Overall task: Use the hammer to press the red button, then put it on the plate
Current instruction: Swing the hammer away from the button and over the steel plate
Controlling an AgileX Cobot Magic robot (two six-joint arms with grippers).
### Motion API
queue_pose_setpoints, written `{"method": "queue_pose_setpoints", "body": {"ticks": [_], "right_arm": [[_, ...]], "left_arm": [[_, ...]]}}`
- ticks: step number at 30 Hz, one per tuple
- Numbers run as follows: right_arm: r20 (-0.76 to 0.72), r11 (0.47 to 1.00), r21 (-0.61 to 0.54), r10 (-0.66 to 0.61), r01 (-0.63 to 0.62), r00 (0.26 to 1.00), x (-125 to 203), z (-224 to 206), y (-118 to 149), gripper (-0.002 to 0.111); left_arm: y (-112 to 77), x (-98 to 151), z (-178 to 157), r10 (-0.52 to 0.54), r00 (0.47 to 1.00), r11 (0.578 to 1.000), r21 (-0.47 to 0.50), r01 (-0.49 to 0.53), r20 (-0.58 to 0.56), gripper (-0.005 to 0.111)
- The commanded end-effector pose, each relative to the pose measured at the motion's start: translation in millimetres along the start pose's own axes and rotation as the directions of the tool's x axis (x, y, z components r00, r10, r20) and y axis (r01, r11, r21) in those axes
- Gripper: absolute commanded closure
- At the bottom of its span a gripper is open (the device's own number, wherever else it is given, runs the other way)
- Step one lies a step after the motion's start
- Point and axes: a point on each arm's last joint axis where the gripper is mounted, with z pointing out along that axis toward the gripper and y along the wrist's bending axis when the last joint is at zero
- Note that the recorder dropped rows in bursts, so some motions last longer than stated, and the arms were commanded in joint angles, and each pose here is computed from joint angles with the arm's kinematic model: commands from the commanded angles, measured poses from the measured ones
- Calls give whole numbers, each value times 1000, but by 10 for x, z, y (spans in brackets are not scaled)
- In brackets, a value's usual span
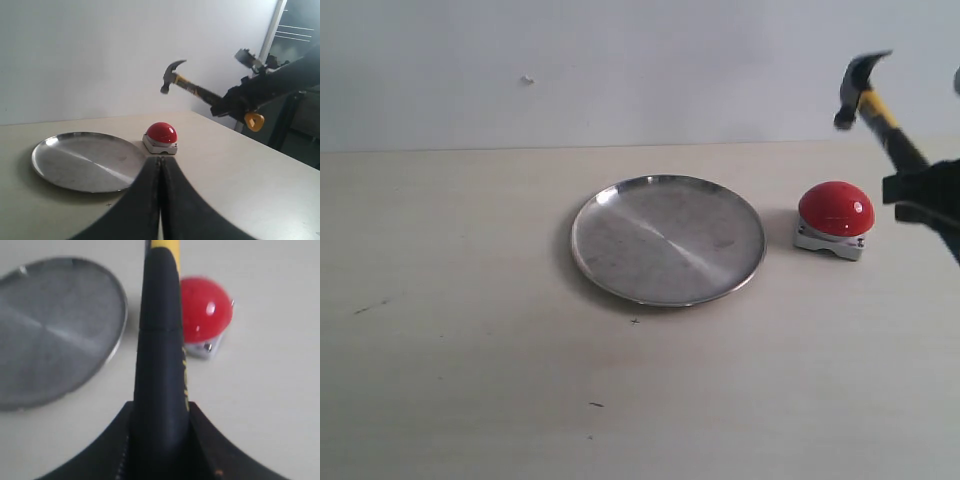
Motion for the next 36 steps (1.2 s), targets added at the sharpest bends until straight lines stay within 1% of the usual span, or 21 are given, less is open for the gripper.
{"method": "queue_pose_setpoints", "body": {"ticks": [1,2,4,8,9,11,13,15,17,18,19,23,25,26,28,29,30,32,33,34,36], "right_arm": [[-171,999,-13,27,-30,985,183,343,-69,108],[-193,999,-13,30,-33,981,212,392,-80,108],[-169,1000,-18,20,-24,985,168,355,-67,108],[24,998,-67,2,0,1000,-119,-106,78,108],[80,993,-117,1,9,997,-192,-271,158,108],[132,979,-205,45,-17,990,-249,-416,261,108],[166,929,-365,128,-59,978,-297,-454,423,108],[193,895,-444,147,-47,970,-327,-425,587,108],[227,872,-484,210,-77,951,-364,-319,786,108],[239,884,-465,183,-53,954,-340,-213,886,108],[224,903,-429,117,-10,968,-301,-72,1008,108],[124,901,-433,76,-15,989,-268,344,1247,108],[85,902,-430,77,-33,993,-287,561,1306,108],[80,910,-414,77,-37,994,-290,620,1299,108],[98,942,-332,85,-48,992,-319,681,1230,108],[126,965,-254,92,-57,988,-349,672,1157,108],[140,974,-222,75,-42,987,-361,662,1130,108],[179,994,-107,48,-29,983,-391,661,1027,108],[189,997,-70,29,-16,981,-398,663,995,108],[204,1000,4,-16,15,979,-410,662,935,108],[213,994,104,-46,24,976,-430,653,851,108]], "left_arm": [[-5,5,-4,-2,1000,1000,5,2,4,107],[-5,5,-4,-2,1000,1000,5,2,4,107],[-5,5,-4,-2,1000,1000,5,2,4,107],[-5,5,-4,-2,1000,1000,5,2,4,107],[-5,5,-4,-2,1000,1000,5,2,4,107],[-5,5,-4,-2,1000,1000,5,2,4,107],[-5,5,-4,-2,1000,1000,5,2,4,107],[-5,5,-4,-2,1000,1000,5,2,4,107],[-5,5,-4,-2,1000,1000,5,2,4,107],[-5,5,-4,-2,1000,1000,5,2,4,107],[-5,5,-4,-2,1000,1000,5,2,4,107],[-5,5,-4,-2,1000,1000,5,2,4,107],[-5,5,-4,-2,1000,1000,5,2,4,107],[-5,5,-4,-2,1000,1000,5,2,4,107],[-5,5,-4,-2,1000,1000,5,2,4,107],[-5,5,-4,-2,1000,1000,5,2,4,107],[-5,5,-4,-2,1000,1000,5,2,4,107],[-5,5,-4,-2,1000,1000,5,2,4,107],[-5,5,-4,-2,1000,1000,5,2,4,107],[-5,5,-4,-2,1000,1000,5,2,4,107],[-5,5,-4,0,1000,1000,5,0,4,107]]}}
